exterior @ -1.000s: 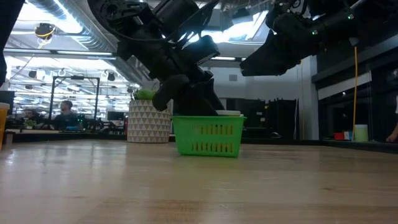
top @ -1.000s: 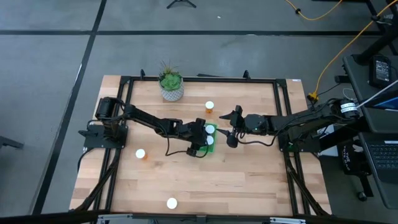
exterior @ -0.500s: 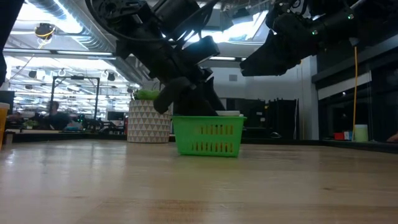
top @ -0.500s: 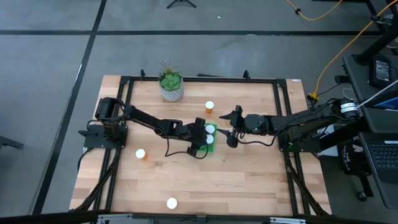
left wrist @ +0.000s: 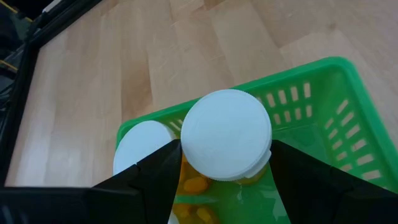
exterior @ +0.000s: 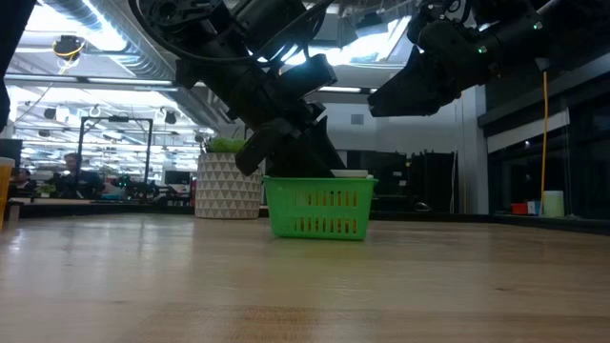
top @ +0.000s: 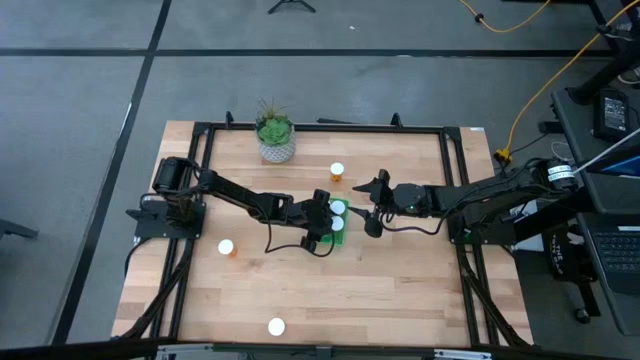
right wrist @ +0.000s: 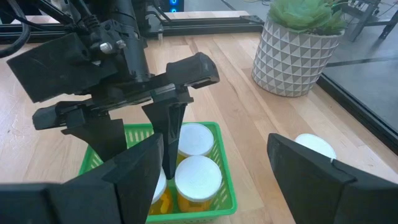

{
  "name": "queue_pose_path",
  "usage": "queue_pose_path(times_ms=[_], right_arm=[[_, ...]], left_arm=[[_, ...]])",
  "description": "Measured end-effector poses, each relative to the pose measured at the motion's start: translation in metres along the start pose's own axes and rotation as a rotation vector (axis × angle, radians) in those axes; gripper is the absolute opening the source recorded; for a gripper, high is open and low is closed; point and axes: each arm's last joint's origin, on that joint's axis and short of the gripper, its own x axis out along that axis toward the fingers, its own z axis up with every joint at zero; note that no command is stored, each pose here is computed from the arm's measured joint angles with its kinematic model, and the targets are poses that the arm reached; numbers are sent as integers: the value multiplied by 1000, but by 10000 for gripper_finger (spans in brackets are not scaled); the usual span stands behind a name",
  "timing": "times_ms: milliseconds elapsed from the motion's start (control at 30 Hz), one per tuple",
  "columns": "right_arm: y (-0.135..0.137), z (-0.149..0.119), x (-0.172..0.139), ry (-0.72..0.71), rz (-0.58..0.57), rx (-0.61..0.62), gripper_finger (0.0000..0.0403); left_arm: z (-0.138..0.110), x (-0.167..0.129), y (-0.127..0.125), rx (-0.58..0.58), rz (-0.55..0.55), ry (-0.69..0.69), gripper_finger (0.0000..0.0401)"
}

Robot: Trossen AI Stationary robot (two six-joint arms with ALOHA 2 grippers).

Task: Pick and place pill bottles into a basket
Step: Put the orange pill bottle into the green basket

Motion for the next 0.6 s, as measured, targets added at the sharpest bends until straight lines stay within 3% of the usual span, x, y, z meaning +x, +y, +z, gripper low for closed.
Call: queue_pose_path(times_ms=[600], right_arm=[[0,0,0,0,0,0,291]], left_arm=[[3,-2,-5,24,39,13,239]])
